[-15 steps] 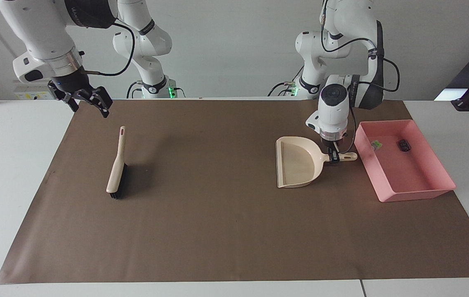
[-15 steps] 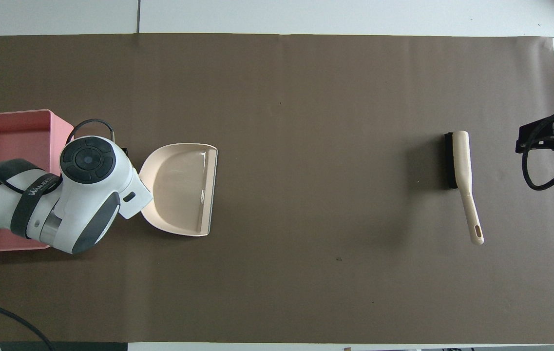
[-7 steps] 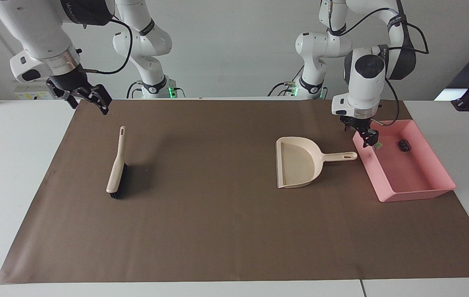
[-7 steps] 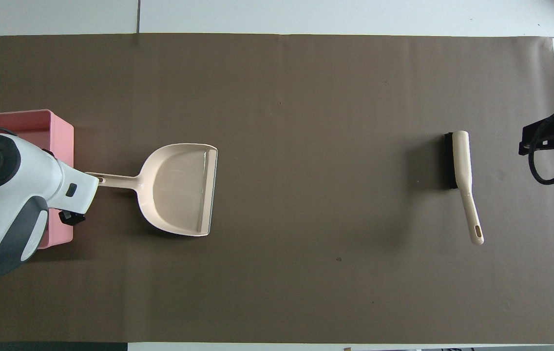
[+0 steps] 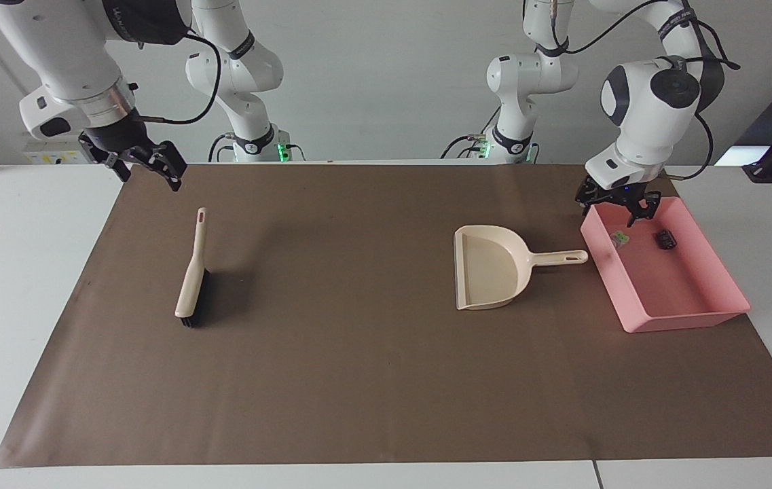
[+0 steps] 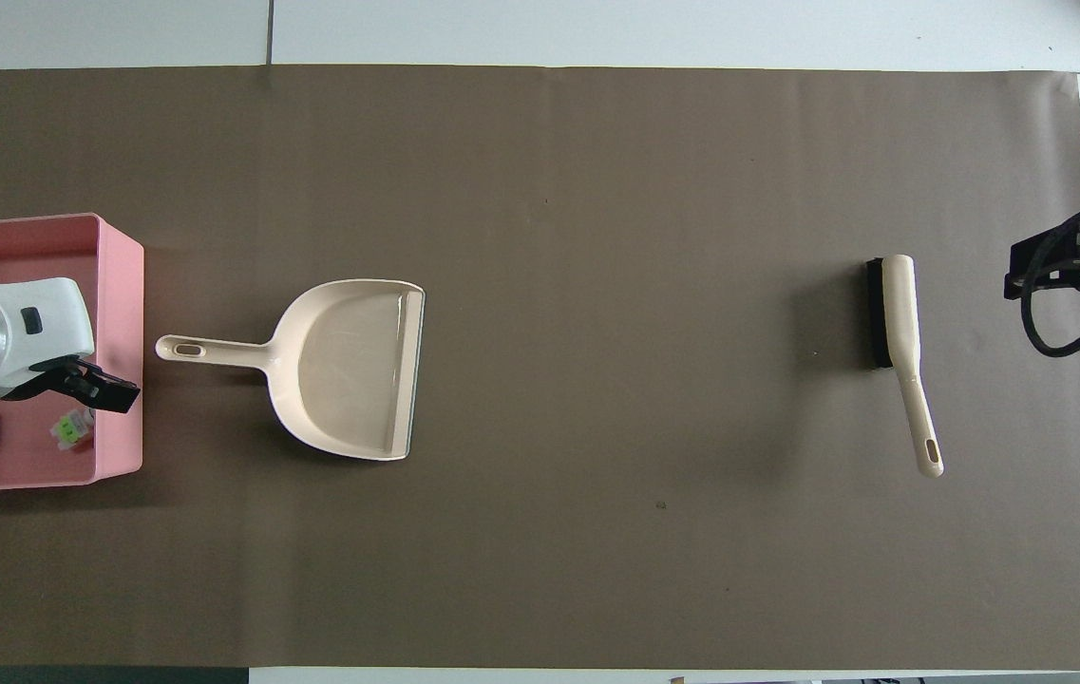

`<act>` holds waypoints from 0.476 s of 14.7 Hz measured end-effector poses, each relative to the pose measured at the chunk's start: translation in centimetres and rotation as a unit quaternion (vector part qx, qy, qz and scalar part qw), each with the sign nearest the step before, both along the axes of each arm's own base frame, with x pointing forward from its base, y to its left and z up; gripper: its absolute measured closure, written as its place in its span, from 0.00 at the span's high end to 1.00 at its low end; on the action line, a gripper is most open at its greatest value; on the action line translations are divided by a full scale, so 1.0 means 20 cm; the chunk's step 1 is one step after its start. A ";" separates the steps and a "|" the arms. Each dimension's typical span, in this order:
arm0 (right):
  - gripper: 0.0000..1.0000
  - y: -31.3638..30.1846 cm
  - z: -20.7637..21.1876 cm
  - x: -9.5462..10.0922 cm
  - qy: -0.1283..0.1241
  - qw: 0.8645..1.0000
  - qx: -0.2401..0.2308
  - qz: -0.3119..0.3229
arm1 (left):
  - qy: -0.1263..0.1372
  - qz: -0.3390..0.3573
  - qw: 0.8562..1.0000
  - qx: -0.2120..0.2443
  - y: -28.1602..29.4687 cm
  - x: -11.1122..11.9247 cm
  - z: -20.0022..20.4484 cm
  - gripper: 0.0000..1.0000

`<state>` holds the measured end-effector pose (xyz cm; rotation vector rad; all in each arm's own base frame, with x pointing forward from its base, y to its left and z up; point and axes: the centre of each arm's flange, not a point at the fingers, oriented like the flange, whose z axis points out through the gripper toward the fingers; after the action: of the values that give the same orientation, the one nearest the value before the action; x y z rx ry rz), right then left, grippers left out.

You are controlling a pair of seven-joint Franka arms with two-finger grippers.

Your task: Clean e-waste and dump in bin

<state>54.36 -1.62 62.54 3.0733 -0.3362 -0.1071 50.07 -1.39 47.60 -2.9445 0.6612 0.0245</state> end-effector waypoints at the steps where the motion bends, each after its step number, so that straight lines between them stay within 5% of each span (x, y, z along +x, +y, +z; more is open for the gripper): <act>1: 1.00 0.00 0.00 0.00 0.000 1.000 0.000 0.000 | -0.011 0.034 0.999 -0.008 -0.01 0.02 0.03 0.98; 7: 1.00 0.02 0.00 0.00 -0.001 1.000 0.000 0.003 | -0.054 0.138 0.987 -0.066 -0.05 0.16 0.33 0.98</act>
<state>54.38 -1.31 62.62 3.0744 -0.3263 -0.1033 53.24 -2.39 54.25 -3.1140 0.2444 -0.1592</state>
